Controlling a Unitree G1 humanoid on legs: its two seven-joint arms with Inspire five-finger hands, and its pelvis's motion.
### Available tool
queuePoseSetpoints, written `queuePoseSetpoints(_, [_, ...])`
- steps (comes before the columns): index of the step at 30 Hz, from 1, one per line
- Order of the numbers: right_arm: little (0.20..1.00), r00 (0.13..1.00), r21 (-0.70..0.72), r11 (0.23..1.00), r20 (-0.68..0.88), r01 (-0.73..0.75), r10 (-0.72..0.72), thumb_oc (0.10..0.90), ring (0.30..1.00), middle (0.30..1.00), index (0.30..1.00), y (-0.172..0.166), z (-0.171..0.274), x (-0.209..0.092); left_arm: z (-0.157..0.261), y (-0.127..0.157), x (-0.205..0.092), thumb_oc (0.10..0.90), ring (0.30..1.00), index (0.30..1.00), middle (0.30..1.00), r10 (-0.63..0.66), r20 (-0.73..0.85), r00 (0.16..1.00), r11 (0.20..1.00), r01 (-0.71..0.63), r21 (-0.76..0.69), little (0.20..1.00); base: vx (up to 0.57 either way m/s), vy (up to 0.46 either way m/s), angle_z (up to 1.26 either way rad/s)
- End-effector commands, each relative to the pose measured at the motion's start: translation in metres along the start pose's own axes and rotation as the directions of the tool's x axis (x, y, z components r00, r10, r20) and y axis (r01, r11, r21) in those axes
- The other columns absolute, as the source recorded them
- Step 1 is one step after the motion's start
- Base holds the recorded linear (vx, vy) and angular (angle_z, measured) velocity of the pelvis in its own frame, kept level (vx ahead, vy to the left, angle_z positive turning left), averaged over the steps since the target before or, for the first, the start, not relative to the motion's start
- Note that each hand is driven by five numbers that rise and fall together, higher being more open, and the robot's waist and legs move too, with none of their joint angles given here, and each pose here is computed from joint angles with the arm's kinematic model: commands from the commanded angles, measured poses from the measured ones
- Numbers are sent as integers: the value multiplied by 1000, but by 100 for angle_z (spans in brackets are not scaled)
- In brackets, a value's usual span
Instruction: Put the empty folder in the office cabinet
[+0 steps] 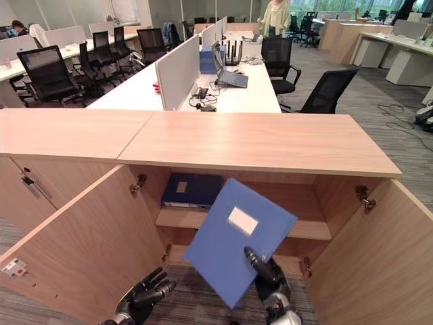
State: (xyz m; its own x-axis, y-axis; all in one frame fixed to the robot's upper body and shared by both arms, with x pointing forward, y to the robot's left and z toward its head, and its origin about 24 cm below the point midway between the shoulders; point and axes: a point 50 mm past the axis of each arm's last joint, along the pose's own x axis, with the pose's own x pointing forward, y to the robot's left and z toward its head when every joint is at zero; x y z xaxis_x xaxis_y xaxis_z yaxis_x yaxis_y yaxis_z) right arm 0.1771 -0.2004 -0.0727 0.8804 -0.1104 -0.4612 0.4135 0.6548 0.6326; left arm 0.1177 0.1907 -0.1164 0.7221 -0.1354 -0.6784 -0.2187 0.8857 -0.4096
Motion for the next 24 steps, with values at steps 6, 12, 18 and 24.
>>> queuePoseSetpoints(6, [300,927,28,983,339,-181,161,400,300,300,300,69,81,36,36,-5,16,800,900,900,900,-22,130,991,999,16,52,900,35,-23,4])
queuePoseSetpoints(12, [300,924,68,993,377,-96,63,400,300,300,300,64,107,51,33,6,12,800,900,900,900,17,93,996,997,-24,71,900,40,-51,9])
queuePoseSetpoints(18, [300,922,66,998,386,-17,-9,400,300,300,300,61,122,63,25,3,10,800,900,900,900,-3,50,999,994,-2,111,900,45,-60,10])
queuePoseSetpoints(24, [300,913,163,987,400,9,-75,400,300,300,300,66,131,72,30,-4,13,800,900,900,900,-31,56,998,991,23,129,900,4,-6,3])
